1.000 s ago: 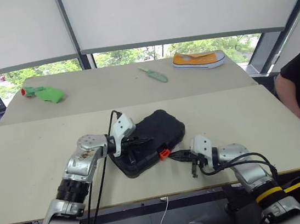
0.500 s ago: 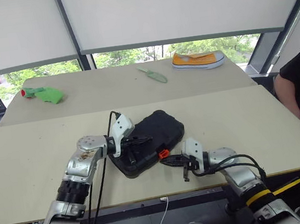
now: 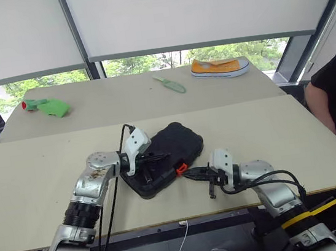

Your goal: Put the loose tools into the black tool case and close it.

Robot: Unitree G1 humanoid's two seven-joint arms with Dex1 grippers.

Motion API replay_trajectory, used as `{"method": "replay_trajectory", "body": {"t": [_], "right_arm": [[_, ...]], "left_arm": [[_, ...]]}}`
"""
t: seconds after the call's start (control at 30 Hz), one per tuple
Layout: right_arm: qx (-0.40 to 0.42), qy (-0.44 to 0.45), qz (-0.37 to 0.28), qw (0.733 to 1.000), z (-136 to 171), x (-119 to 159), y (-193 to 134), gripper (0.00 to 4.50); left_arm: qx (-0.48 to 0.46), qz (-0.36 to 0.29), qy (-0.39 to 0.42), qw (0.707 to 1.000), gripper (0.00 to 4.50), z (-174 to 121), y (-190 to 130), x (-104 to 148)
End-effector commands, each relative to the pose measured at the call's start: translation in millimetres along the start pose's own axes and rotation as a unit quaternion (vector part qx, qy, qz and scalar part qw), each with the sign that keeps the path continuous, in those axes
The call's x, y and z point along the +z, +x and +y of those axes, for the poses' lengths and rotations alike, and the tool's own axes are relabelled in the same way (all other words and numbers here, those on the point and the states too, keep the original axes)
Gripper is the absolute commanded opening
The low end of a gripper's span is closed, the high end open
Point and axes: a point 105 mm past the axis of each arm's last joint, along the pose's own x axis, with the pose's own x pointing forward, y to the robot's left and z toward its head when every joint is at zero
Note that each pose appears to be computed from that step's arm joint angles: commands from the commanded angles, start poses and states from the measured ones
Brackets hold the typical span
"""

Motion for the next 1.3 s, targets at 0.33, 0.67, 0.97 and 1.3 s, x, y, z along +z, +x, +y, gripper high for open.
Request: {"method": "replay_trajectory", "body": {"t": [0.33,0.67,0.97,1.3], "right_arm": [[-0.002,-0.011,-0.035,0.999,-5,23,-11,0.00],[-0.014,0.023,0.026,0.999,4,-3,-17,0.00],[-0.023,0.016,0.033,0.999,-9,-13,10,0.00],[-0.012,0.004,0.002,1.000,-2,14,-59,1.46]], "left_arm": [[-0.037,0.081,-0.073,0.993,0.02,-23,6,-57],[-0.036,0.059,-0.064,0.996,0.02,-22,1,-54],[-0.020,0.026,-0.038,0.999,0.02,-18,1,-46],[0.086,-0.129,0.070,0.985,2.52,-4,-91,-2]]}}
